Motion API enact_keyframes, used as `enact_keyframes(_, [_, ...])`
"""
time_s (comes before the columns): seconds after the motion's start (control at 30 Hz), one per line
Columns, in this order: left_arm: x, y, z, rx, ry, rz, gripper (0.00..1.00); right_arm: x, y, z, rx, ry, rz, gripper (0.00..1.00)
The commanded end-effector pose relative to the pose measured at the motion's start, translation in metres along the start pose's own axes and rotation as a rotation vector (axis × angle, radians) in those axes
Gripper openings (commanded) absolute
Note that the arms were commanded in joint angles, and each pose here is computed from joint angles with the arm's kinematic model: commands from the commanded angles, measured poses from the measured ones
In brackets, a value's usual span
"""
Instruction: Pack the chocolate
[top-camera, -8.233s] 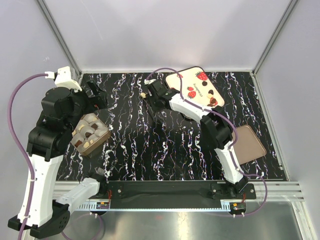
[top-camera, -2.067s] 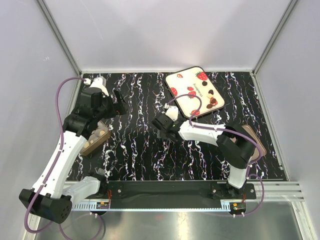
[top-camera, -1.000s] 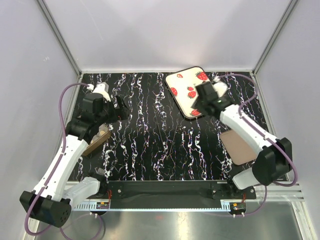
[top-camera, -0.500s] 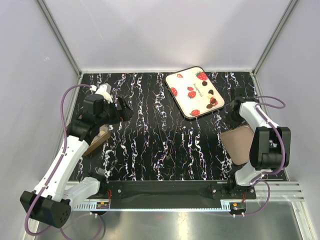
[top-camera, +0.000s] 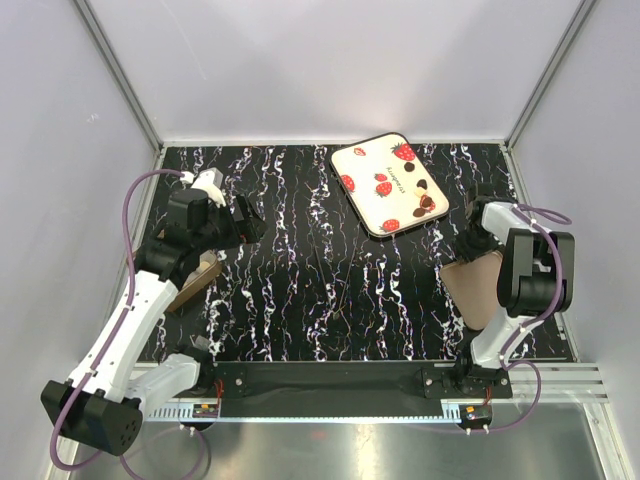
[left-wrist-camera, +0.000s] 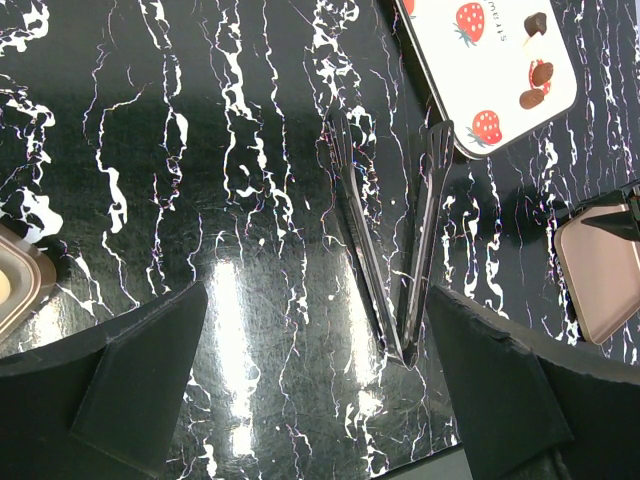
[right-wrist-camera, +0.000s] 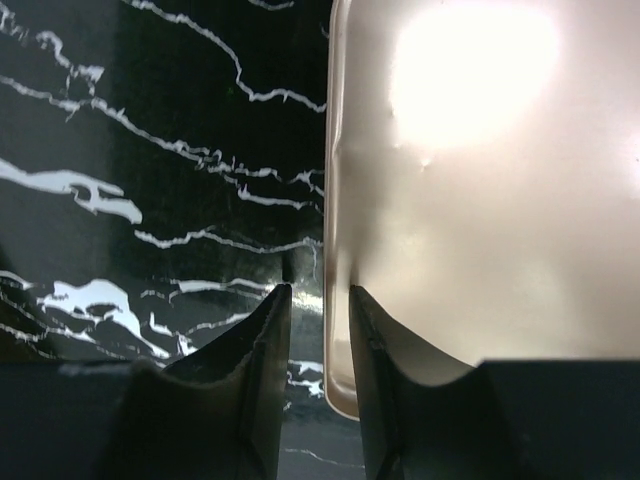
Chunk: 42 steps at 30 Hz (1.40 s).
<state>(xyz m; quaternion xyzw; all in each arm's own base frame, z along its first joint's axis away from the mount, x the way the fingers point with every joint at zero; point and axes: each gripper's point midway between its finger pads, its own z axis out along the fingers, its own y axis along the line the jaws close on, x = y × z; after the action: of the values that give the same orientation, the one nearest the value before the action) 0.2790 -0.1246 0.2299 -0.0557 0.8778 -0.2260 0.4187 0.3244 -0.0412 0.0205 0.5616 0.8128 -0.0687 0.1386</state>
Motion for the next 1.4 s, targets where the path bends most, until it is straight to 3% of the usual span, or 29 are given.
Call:
enact_keyframes(0.0, [-0.014,-0.003,0.001,0.005,-0.045,0.007,0.99,-0.011,0.006,0.009,-0.001,-0.023,0.06,0.37])
enact_keyframes(0.2, [-0.015,-0.004,0.002,0.006,-0.046,-0.002,0.99,-0.009,-0.001,0.025,0.035,-0.009,0.079,0.35])
enact_keyframes(0.27, [-0.016,-0.006,0.001,0.017,-0.051,-0.002,0.99,-0.008,0.0,0.026,0.028,-0.006,0.056,0.26])
enact_keyframes(0.33, [-0.018,-0.009,-0.002,0.031,-0.057,0.003,0.99,-0.009,0.006,0.02,-0.012,0.004,0.029,0.09])
enact_keyframes(0.4, [-0.021,-0.012,-0.005,0.041,-0.064,0.004,0.99,-0.01,0.017,0.003,-0.099,0.012,-0.023,0.0])
enact_keyframes(0.57, [-0.033,-0.037,-0.021,0.151,-0.076,0.075,0.99,-0.018,0.031,-0.055,-0.255,0.016,-0.132,0.0])
enact_keyframes(0.73, [-0.047,-0.067,-0.044,0.293,-0.105,0.14,0.99,-0.012,0.042,-0.147,-0.516,0.052,-0.201,0.0])
enact_keyframes(0.83, [-0.044,-0.091,-0.053,0.421,-0.051,0.151,0.99,-0.006,0.052,-0.216,-0.728,0.044,-0.244,0.0])
enact_keyframes(0.93, [-0.042,-0.118,-0.067,0.573,0.004,0.175,0.99,0.01,0.07,-0.297,-1.043,0.066,-0.31,0.0])
enact_keyframes(1.1, [-0.05,-0.156,-0.088,0.815,0.046,0.147,0.99,0.103,0.082,-0.44,-1.616,0.361,-0.689,0.0])
enact_keyframes(1.23, [-0.069,-0.18,-0.098,0.99,0.001,0.128,0.99,0.142,0.068,-0.492,-1.815,0.467,-0.842,0.0])
enact_keyframes(1.37, [-0.074,-0.184,-0.091,1.035,0.005,0.143,0.99,0.141,0.052,-0.535,-2.025,0.45,-0.898,0.0])
